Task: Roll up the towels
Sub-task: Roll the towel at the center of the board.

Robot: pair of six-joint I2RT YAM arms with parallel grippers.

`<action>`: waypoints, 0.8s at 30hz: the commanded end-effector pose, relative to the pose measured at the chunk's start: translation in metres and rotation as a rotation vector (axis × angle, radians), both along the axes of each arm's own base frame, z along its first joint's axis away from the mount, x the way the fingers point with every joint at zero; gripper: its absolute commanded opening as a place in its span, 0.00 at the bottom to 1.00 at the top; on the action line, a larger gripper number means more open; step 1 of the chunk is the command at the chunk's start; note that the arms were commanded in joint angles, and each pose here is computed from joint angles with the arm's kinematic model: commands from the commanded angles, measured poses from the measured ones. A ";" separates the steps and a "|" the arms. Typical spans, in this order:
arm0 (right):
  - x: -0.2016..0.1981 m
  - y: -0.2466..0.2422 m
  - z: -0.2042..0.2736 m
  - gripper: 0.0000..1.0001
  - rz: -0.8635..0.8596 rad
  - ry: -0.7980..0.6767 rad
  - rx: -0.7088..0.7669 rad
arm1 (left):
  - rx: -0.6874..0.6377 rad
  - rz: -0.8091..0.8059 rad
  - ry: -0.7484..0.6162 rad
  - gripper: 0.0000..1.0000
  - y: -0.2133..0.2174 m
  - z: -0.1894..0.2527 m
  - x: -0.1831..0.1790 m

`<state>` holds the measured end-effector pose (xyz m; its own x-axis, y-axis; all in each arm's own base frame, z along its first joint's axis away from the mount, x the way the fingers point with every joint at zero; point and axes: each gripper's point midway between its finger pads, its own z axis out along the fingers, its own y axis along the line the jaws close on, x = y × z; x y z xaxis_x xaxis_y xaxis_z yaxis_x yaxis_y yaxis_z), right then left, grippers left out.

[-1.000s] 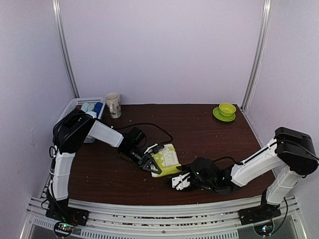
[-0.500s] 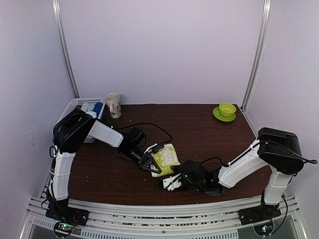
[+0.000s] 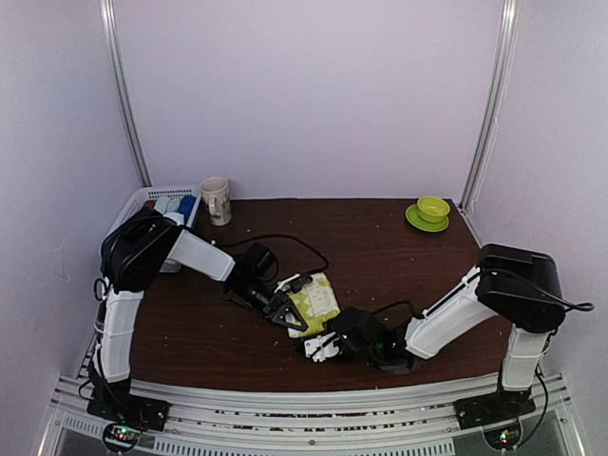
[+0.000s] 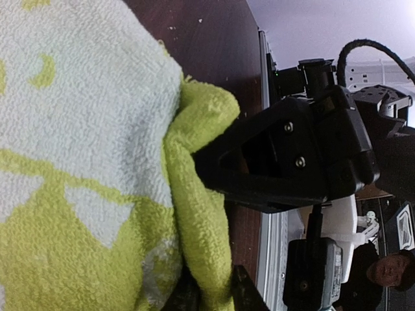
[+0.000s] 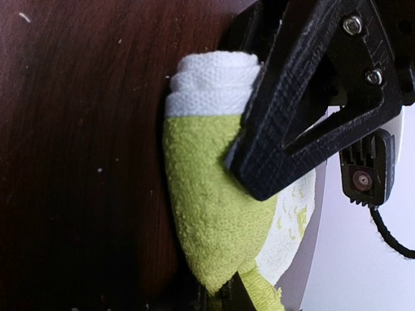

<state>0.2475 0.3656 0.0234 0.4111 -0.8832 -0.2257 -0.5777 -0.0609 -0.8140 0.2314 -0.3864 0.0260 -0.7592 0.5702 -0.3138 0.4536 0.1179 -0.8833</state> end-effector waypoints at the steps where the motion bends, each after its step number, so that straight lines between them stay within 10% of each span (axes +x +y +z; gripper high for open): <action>1: -0.011 -0.014 -0.025 0.00 0.000 0.119 -0.088 | 0.224 0.091 -0.048 0.27 0.036 -0.058 0.003; 9: -0.022 -0.009 -0.011 0.00 0.029 0.248 -0.078 | 0.309 0.199 -0.305 0.65 0.048 -0.021 0.037; 19: -0.030 -0.009 -0.011 0.00 0.019 0.441 -0.084 | 0.496 0.469 -0.699 0.91 0.098 0.024 0.086; 24: -0.036 -0.005 -0.010 0.00 0.019 0.614 -0.057 | 0.356 0.587 -0.955 0.96 0.115 0.062 0.086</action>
<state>0.2355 0.3715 0.0311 0.3191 -0.8820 -0.3468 -0.8358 -0.0893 -0.5417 0.2955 -0.2888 0.0547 -0.6595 0.4429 -0.6074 0.6983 0.6601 -0.2769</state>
